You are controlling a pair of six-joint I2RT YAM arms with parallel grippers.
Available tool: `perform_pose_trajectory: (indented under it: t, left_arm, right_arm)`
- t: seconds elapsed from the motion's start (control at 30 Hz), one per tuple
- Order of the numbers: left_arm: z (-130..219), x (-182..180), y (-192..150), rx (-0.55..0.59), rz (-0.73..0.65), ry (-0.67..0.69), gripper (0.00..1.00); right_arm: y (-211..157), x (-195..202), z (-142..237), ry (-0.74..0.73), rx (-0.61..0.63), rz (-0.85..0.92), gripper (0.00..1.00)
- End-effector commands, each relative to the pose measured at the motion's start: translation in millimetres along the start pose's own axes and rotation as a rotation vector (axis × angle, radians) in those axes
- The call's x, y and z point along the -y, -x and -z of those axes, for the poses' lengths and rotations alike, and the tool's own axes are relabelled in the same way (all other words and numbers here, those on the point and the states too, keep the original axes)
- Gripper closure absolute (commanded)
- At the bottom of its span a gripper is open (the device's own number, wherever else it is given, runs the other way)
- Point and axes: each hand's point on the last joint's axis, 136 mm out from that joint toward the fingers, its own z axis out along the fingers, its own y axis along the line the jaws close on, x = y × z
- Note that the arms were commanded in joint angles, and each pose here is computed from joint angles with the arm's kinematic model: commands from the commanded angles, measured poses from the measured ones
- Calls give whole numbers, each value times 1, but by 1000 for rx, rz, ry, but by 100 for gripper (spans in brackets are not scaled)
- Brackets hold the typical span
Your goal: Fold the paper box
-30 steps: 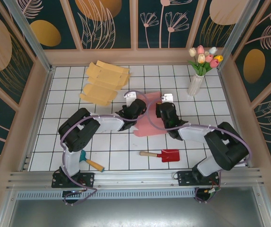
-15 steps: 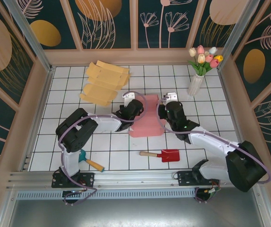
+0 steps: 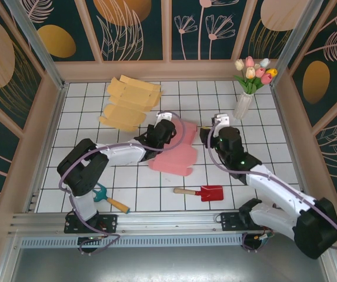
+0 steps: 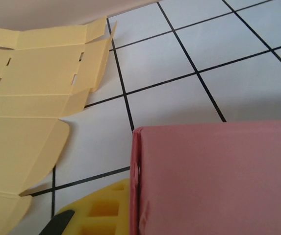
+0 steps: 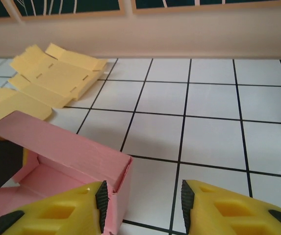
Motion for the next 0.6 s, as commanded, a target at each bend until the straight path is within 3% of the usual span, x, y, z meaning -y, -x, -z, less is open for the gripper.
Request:
perform_pose_trajectory:
  t: [0.0, 0.23, 0.57]
  left_arm:
    - [11, -13, 12, -80, -161, 38, 100]
    - [26, -23, 42, -144, -355, 42, 100]
    - [25, -17, 36, -320, -738, -31, 100]
  right_arm:
    - [-4, -5, 8, 77, 41, -29, 53]
    - [8, 7, 24, 72, 92, -116, 52]
    - [30, 21, 60, 101, 240, -225, 46]
